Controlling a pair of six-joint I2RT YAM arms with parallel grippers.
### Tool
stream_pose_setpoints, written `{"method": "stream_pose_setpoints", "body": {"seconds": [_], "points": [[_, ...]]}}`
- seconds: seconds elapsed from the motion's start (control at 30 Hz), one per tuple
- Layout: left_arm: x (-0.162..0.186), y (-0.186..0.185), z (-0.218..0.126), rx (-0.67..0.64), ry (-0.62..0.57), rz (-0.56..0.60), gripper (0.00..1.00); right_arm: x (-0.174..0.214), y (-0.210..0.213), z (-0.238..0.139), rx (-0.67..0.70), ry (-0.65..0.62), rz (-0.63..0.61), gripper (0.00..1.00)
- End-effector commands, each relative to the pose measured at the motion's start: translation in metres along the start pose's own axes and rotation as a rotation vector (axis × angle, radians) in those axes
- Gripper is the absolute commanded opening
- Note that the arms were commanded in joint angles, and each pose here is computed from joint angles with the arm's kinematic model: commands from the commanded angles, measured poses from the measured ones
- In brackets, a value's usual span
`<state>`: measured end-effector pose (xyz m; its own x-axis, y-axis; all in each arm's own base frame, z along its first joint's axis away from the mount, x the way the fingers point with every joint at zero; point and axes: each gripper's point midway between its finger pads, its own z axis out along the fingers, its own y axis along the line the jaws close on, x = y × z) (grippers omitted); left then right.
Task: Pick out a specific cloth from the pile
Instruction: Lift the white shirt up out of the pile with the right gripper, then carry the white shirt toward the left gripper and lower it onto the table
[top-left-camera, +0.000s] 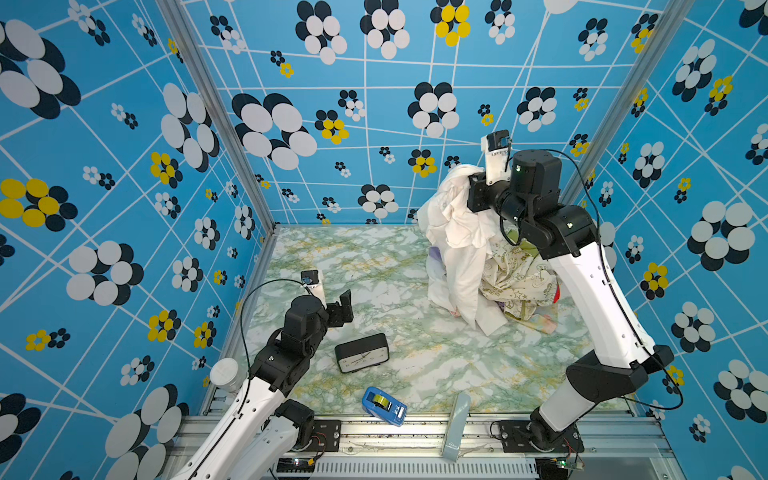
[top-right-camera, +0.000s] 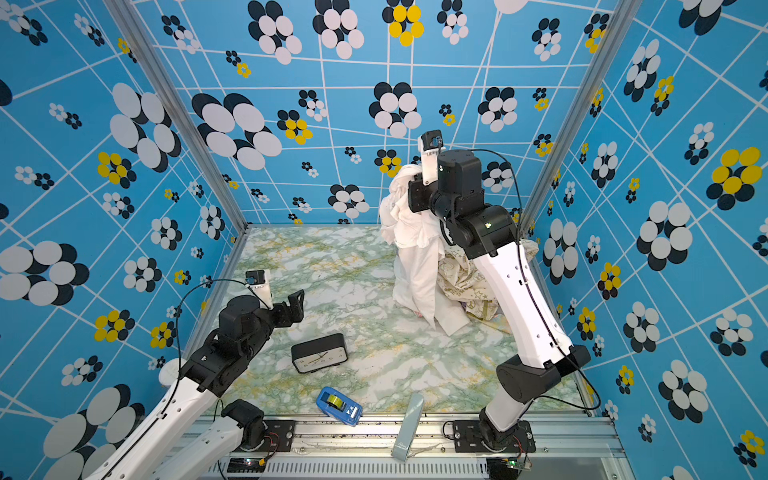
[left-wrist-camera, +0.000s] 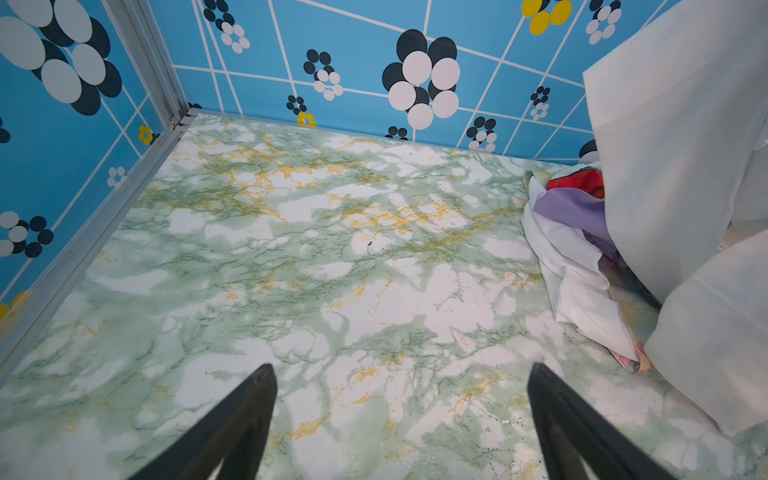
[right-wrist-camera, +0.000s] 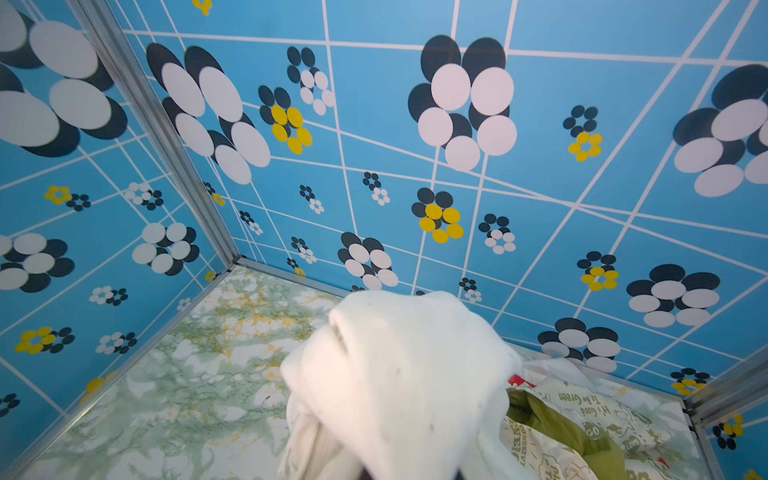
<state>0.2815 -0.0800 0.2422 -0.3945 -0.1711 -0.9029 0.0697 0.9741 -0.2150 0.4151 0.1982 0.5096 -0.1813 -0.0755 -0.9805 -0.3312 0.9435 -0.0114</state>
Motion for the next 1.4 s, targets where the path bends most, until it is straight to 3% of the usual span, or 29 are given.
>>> {"method": "stream_pose_setpoints", "body": {"seconds": [0.0,0.17,0.5,0.87,1.13,1.37], "points": [[-0.004,0.001,-0.005,-0.005,-0.018,-0.012,0.95,-0.043,0.011,-0.023,-0.067,-0.135,0.039,0.00],[-0.005,0.002,-0.006,-0.010,-0.024,-0.011,0.95,-0.062,0.021,-0.035,-0.129,-0.194,0.053,0.00],[-0.009,0.005,-0.010,-0.024,-0.043,0.000,0.96,-0.103,0.060,-0.056,-0.395,-0.317,0.147,0.00],[-0.011,0.009,-0.018,-0.032,-0.056,-0.005,0.96,-0.125,0.111,-0.029,-0.693,-0.364,0.295,0.00],[-0.014,0.017,-0.037,-0.046,-0.085,-0.007,0.96,-0.115,0.148,0.004,-0.879,-0.331,0.408,0.00],[-0.006,0.024,-0.049,-0.052,-0.090,-0.031,0.96,-0.081,0.216,0.035,-1.103,-0.264,0.500,0.00]]}}
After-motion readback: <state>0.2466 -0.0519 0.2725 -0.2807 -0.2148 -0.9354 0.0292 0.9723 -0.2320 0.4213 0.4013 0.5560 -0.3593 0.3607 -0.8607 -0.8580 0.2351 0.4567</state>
